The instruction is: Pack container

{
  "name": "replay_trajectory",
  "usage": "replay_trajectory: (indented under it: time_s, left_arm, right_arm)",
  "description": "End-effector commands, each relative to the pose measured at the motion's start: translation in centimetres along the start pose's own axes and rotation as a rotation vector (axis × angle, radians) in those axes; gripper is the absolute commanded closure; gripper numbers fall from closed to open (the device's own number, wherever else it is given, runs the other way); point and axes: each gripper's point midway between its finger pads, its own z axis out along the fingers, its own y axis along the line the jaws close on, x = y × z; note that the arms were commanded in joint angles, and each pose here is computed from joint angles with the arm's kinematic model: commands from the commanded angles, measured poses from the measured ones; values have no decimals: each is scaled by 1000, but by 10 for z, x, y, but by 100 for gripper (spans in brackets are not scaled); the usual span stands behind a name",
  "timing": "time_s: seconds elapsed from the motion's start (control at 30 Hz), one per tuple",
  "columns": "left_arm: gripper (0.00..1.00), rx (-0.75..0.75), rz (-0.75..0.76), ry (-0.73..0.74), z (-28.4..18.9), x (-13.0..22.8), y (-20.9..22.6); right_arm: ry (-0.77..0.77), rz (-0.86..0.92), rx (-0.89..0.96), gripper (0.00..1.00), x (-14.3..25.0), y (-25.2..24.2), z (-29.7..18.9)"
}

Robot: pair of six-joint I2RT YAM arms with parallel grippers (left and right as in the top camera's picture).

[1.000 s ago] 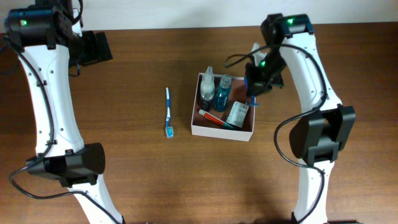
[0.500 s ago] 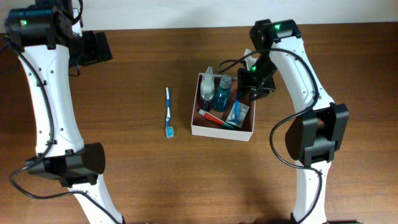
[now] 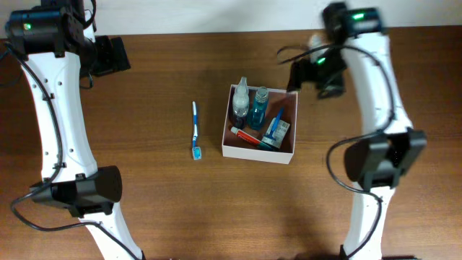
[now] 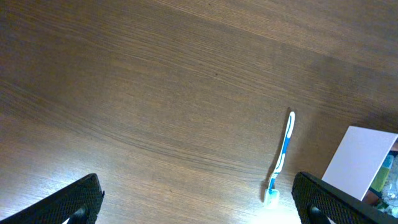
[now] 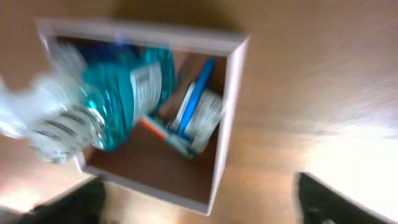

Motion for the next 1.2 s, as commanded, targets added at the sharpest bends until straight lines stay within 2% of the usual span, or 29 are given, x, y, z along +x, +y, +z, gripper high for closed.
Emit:
replay_trajectory:
  time_s: [0.0, 0.2, 0.37, 0.5, 0.73, 1.17]
  left_arm:
    - [0, 6, 14, -17, -9, 0, 1]
    - [0, 6, 13, -18, -9, 0, 1]
    - [1, 6, 14, -17, -9, 0, 1]
    - [1, 6, 13, -18, -9, 0, 1]
    - [0, 6, 14, -17, -9, 0, 1]
    - [0, 6, 14, -17, -9, 0, 1]
  right_arm:
    - [-185, 40, 7, 1, -8, -28, -69]
    - [-250, 228, 171, 1, 1, -131, -106]
    - [-160, 409, 191, 1, 28, -200, -94]
    - [-106, 501, 183, 1, 45, -232, -82]
    - [-83, 565, 177, 1, 57, -254, -76]
    - [-82, 564, 177, 1, 57, -254, -75]
